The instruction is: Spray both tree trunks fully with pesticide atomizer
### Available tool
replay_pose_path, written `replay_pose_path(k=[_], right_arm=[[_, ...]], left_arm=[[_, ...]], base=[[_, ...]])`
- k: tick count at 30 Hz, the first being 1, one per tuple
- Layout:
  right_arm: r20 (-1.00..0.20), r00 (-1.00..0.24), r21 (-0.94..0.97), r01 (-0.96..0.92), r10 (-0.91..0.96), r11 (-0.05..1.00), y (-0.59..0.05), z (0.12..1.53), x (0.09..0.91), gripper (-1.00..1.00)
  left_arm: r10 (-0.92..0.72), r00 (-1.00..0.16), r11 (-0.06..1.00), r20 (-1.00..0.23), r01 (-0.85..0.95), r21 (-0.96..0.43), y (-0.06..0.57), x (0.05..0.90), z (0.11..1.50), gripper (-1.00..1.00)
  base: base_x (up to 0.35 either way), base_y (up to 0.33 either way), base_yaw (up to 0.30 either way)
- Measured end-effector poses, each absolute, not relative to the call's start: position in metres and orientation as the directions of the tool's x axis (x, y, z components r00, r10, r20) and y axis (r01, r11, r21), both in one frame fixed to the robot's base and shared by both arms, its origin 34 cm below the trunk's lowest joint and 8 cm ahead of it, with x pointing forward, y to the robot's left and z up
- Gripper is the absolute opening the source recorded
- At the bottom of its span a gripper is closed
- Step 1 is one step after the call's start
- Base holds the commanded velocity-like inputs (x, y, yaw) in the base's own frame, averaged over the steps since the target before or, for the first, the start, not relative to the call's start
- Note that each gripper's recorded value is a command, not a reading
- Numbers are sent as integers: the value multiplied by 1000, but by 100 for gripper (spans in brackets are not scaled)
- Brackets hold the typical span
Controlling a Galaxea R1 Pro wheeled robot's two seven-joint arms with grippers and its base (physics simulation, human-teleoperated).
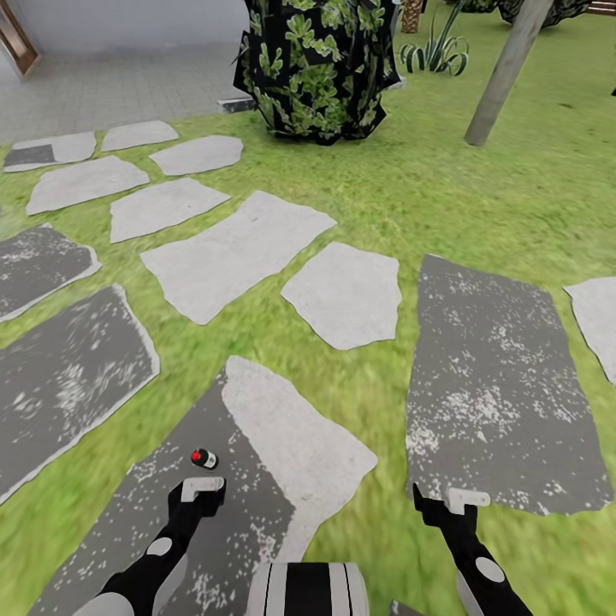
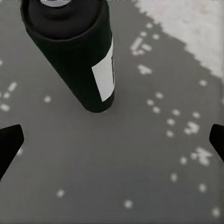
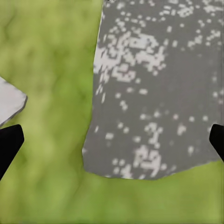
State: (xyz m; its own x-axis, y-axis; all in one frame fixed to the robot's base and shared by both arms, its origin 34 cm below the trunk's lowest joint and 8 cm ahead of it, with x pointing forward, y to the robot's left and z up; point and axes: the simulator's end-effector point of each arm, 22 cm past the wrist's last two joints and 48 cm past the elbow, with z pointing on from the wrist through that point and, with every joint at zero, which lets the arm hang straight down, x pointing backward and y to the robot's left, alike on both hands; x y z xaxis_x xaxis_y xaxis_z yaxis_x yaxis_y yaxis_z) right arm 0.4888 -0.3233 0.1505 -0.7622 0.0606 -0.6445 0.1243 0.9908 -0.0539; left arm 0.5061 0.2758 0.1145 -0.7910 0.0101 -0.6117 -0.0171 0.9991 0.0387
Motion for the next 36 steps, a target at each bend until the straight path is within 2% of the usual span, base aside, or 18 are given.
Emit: replay_pose_path(k=[7, 20, 36], right_arm=[[-645, -762, -54, 124, 60, 991, -323, 151, 489, 100], [-644, -762, -54, 124, 60, 991, -323, 150, 489, 100], [-644, -762, -54, 124, 61, 991, -323, 151, 489, 100]], left_arm=[[9, -790, 999, -613, -19, 39, 276, 506, 115, 100], [10, -788, 999, -615, -19, 40, 277, 507, 115, 100], [10, -788, 999, -615, -18, 40, 276, 507, 115, 100]], base=[[144, 60, -1], [8, 75, 0], [35, 7, 0]])
